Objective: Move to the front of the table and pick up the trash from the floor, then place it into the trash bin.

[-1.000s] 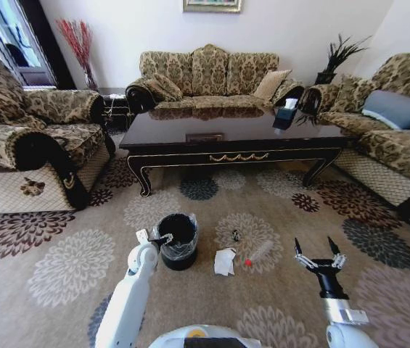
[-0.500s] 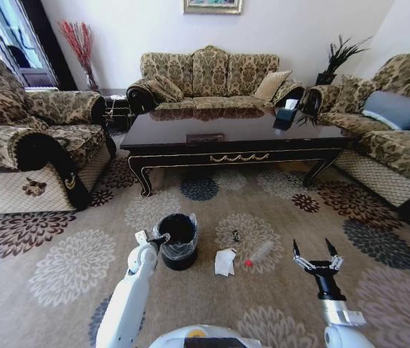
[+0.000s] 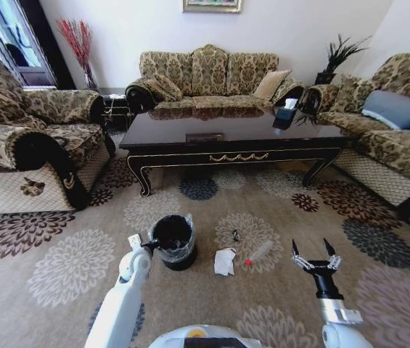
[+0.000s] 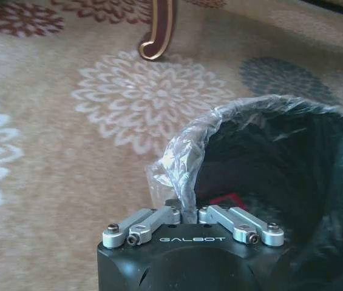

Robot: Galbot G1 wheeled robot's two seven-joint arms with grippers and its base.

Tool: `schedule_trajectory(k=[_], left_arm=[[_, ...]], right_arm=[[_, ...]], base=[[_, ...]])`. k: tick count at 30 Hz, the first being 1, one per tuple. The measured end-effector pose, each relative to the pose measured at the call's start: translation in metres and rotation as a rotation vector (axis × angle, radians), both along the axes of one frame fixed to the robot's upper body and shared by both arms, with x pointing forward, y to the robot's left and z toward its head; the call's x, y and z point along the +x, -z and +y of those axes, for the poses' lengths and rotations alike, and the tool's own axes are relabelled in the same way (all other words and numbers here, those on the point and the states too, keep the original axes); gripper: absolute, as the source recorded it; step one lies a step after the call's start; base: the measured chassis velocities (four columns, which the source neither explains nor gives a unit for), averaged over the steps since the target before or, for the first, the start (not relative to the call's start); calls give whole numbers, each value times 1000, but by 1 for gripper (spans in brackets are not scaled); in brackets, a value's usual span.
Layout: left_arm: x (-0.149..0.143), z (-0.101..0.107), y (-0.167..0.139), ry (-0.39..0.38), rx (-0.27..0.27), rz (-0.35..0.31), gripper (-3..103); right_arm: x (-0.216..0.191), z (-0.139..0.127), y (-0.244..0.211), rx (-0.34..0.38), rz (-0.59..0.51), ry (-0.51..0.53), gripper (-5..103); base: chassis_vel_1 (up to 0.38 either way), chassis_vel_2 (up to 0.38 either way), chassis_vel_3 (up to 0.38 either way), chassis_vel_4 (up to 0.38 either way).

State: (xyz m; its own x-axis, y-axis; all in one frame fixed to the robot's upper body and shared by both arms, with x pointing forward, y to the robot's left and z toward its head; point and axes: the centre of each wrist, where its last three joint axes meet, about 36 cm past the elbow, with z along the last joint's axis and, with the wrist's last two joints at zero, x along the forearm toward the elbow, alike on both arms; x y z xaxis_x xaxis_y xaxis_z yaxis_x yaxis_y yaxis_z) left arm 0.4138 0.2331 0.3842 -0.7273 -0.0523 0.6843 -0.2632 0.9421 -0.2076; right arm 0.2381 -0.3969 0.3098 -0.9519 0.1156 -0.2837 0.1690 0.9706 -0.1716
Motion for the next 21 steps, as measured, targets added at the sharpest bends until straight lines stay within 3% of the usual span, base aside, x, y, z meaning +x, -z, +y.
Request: schedule_trajectory(k=[1, 5, 10, 12, 14, 18, 19, 21], left_arm=[[-5, 9, -4, -12, 10, -5, 4], [-22, 30, -18, -37, 31, -28, 4], [-50, 52, -37, -69, 19, -54, 4], [-72, 63, -53, -100, 30, -74, 4], [-80, 66, -58, -110, 35, -83, 4], [-93, 66, -80, -113, 46, -122, 4], [-93, 66, -80, -113, 46, -122, 4], [-101, 64, -88, -107, 51, -132, 4]], right_arm=[[3, 3, 1, 34, 6, 24, 100], [11, 8, 7, 83, 35, 49, 100], [25, 23, 14, 165, 71, 57, 100], [39, 37, 22, 223, 109, 81, 100], [45, 43, 25, 257, 127, 95, 100], [52, 53, 30, 392, 244, 168, 100], [52, 53, 30, 392, 244, 168, 100], [61, 63, 28, 447, 337, 210, 100]], base=[[0, 0, 0, 0], [0, 0, 0, 0], [0, 0, 0, 0], [0, 0, 0, 0], [0, 0, 0, 0], [0, 0, 0, 0], [0, 0, 0, 0], [0, 0, 0, 0]])
